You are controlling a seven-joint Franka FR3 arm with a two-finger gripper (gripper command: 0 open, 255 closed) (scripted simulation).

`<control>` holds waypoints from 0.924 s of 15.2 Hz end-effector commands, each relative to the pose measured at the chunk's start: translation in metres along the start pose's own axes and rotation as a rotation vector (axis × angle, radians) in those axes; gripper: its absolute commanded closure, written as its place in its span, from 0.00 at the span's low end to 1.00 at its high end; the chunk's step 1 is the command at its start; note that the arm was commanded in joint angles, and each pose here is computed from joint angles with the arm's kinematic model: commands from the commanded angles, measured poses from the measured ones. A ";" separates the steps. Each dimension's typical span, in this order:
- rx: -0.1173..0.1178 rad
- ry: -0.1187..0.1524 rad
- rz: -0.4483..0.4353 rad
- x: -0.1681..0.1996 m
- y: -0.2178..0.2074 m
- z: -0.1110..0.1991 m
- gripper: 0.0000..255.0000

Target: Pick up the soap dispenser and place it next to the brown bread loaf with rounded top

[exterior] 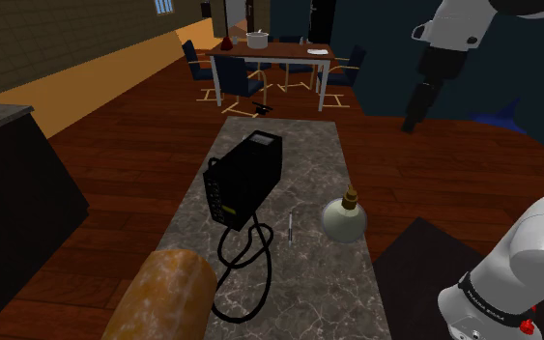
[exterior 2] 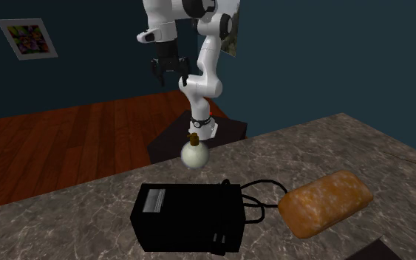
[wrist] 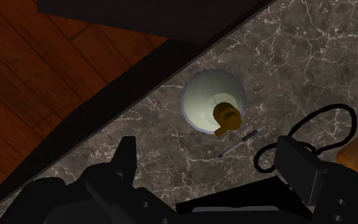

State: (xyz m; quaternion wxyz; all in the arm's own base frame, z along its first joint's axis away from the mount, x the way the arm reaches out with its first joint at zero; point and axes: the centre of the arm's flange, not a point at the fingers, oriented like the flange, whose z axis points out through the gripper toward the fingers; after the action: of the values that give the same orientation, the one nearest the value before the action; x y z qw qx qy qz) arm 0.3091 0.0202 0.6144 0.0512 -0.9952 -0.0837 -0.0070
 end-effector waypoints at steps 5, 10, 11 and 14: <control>-0.018 0.015 -0.009 0.009 -0.024 0.047 0.00; -0.041 0.035 -0.020 0.021 -0.052 0.106 0.00; -0.046 0.039 -0.022 0.024 -0.058 0.118 0.00; -0.059 0.050 -0.029 0.032 -0.074 0.154 0.00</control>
State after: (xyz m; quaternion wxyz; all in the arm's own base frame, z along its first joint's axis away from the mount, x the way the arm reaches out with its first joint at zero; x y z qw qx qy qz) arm 0.3259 0.1075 0.4818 0.0255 -0.9946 -0.0960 -0.0316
